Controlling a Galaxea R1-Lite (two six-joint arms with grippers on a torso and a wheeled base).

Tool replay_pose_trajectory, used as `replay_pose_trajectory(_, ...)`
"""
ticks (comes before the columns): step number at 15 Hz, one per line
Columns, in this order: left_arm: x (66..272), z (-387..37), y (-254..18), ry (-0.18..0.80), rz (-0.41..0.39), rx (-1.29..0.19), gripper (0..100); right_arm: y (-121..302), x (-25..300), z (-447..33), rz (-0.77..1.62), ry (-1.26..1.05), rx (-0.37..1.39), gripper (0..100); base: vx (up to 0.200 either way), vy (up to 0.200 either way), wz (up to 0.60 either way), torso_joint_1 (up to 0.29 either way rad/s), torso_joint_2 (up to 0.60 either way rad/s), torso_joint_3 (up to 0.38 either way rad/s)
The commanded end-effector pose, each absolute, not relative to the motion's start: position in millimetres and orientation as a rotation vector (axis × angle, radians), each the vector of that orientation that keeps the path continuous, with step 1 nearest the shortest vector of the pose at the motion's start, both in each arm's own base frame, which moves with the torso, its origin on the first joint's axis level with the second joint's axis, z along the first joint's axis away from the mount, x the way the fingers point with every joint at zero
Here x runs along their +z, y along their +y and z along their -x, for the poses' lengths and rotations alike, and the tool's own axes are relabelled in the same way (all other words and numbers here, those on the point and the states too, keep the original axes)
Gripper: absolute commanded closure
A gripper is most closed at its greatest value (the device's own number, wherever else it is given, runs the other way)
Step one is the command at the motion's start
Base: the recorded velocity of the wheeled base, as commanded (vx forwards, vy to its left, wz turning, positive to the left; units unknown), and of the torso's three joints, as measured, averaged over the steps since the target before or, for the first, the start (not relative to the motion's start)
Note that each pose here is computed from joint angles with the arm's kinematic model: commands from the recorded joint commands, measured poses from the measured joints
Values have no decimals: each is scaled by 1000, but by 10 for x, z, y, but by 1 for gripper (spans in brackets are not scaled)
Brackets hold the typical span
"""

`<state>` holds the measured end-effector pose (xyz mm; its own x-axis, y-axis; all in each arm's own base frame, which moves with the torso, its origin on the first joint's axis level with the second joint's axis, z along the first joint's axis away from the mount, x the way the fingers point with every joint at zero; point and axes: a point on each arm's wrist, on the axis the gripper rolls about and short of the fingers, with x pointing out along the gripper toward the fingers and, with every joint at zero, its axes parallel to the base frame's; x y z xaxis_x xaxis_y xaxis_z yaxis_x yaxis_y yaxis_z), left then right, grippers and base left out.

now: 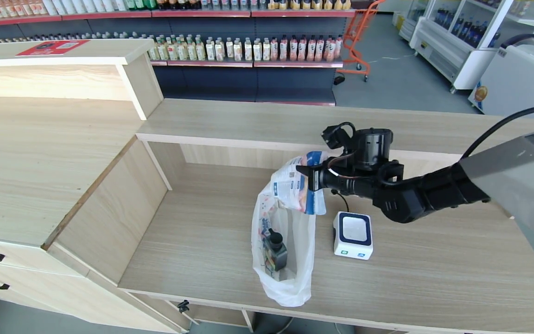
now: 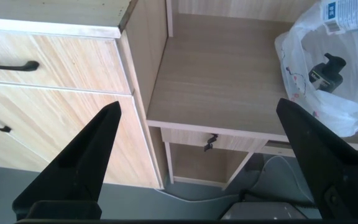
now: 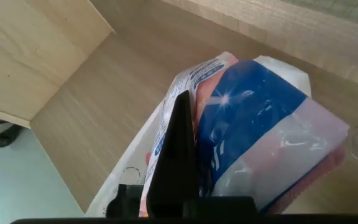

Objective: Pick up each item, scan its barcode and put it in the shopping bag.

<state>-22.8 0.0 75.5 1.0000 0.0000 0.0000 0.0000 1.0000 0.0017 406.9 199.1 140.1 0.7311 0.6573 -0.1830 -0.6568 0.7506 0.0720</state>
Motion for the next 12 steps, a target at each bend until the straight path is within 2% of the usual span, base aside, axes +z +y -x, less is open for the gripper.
replay_pose_trajectory(1, 755, 227, 0, 2, -2, 0, 0, 2279, 942, -4223, 7, 266, 760, 100, 0, 0, 0, 0, 0, 0)
replay_pose_trajectory(7, 755, 227, 0, 2, -2, -2, 0, 2567, 459, -4309, 64, 290, 808, 100, 0, 0, 0, 0, 0, 0)
replay_pose_trajectory(8, 755, 227, 0, 2, -2, 0, 0, 2569, 427, -4313, 98, 274, 814, 0, 0, 0, 0, 0, 0, 0)
replay_pose_trajectory(12, 755, 227, 0, 2, -2, 0, 0, 2462, 647, -4293, 104, 220, 802, 0, 0, 0, 0, 0, 0, 0)
